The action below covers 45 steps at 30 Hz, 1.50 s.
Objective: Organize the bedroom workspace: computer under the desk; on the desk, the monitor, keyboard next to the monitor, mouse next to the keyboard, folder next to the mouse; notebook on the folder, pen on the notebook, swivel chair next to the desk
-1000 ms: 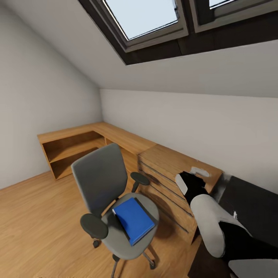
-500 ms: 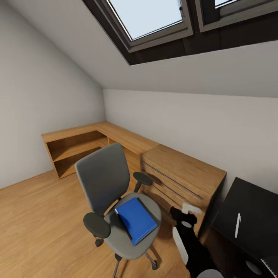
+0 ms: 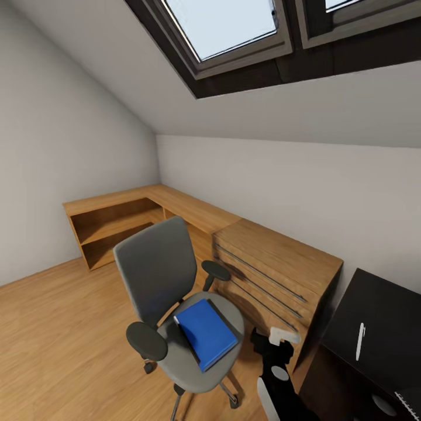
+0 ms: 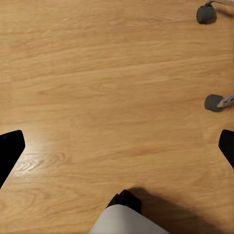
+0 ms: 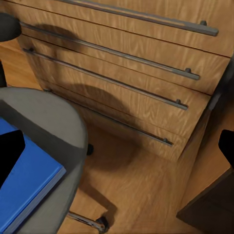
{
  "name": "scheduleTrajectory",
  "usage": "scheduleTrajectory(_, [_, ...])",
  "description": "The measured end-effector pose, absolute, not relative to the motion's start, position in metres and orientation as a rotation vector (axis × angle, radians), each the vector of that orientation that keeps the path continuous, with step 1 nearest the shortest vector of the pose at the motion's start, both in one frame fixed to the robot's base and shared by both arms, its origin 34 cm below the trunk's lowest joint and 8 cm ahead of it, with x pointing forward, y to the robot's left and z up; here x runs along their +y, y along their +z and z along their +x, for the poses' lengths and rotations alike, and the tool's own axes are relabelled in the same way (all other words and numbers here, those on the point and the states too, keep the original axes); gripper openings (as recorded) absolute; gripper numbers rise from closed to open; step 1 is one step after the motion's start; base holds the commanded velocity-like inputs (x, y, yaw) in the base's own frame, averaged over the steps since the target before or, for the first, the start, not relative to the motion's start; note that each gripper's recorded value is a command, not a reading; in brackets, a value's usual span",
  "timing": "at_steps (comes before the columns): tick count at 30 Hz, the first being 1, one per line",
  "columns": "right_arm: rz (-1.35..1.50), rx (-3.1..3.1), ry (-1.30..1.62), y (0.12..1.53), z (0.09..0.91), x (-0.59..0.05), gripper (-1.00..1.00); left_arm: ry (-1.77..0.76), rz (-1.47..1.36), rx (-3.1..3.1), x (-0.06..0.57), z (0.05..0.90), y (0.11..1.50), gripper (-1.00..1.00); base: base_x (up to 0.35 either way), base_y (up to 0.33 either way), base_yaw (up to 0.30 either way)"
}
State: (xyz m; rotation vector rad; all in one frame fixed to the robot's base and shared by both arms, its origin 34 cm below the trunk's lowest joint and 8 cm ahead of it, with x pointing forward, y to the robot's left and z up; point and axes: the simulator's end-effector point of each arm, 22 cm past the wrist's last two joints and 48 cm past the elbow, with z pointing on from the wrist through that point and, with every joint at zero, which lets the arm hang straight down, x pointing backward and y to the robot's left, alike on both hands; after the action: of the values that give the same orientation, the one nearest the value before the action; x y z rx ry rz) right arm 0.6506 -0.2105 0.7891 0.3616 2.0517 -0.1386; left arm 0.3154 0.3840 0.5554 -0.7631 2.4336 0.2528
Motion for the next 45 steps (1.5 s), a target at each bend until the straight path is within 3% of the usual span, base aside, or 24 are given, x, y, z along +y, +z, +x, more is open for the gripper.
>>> scheduleTrajectory(29, [0.366,2.053,-0.145,0.774,0.647,-0.21,1.0,0.262,-0.752,2.46,0.383,0.307,0.551,1.0,0.0,0.0,0.136])
scheduleTrajectory(41, [0.31,2.076,-0.135,0.766,0.645,-0.198,1.0,0.259,-0.748,2.464,0.38,0.306,0.55,1.0,0.002,0.0,0.021])
scheduleTrajectory(45, [0.188,2.134,-0.076,0.783,0.693,-0.171,1.0,0.258,-0.745,2.464,0.38,0.307,0.55,1.0,0.221,0.0,0.0])
